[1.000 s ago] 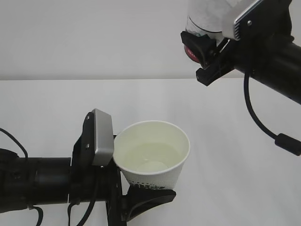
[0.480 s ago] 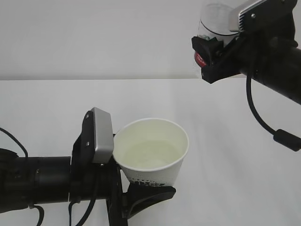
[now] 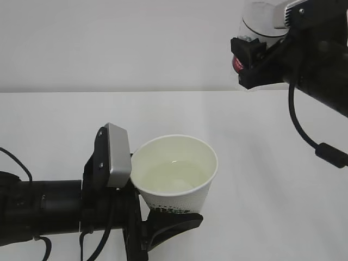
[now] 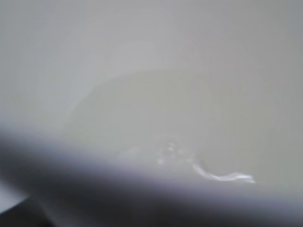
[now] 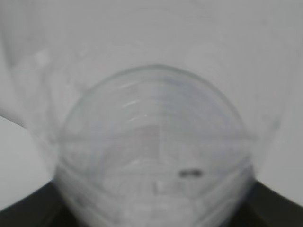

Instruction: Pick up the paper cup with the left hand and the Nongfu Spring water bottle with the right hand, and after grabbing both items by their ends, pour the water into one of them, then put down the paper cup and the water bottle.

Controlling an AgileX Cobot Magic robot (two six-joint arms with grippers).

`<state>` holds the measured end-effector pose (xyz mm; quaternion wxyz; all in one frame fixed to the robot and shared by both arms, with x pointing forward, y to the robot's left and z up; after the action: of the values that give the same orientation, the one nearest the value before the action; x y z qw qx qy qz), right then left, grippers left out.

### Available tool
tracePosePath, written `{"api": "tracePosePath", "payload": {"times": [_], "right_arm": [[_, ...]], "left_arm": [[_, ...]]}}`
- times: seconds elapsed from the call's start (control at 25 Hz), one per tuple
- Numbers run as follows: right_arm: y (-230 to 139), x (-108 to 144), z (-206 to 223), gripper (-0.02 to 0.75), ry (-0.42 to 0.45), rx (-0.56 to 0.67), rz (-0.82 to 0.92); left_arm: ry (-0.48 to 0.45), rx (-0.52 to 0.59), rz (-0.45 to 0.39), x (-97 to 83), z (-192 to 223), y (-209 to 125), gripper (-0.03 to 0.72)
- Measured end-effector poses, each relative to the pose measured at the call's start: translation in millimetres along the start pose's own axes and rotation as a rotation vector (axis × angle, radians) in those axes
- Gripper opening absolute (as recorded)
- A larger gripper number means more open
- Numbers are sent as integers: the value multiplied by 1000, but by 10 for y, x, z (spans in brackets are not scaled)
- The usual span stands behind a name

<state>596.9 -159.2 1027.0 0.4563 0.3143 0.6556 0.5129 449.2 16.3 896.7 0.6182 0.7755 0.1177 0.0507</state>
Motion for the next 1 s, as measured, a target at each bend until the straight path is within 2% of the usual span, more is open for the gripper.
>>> {"api": "tracePosePath", "payload": {"times": [0.32, 0.76, 1.0], "right_arm": [[-89, -240, -8, 476, -67, 25, 12], [-252, -779, -100, 476, -218, 68, 37], [-335, -965, -154, 476, -277, 102, 38]], "left_arm": [[3, -1, 0, 6, 0, 2, 501], [16, -5, 3, 26, 0, 8, 501], [31, -10, -4, 50, -1, 16, 501]]}}
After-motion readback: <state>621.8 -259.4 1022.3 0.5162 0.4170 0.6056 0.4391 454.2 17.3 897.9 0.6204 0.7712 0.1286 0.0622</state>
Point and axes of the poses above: a point on each arm's last joint axis where the gripper is mounted, z pointing out along that axis toward the gripper, x along the wrist's bending axis when the last joint is at zero, y = z × x, the point moved 7 cm from there along z, pointing out along that axis toward the gripper, and after that the axes turned 4 degrees about -z, right-handed, at the moved point
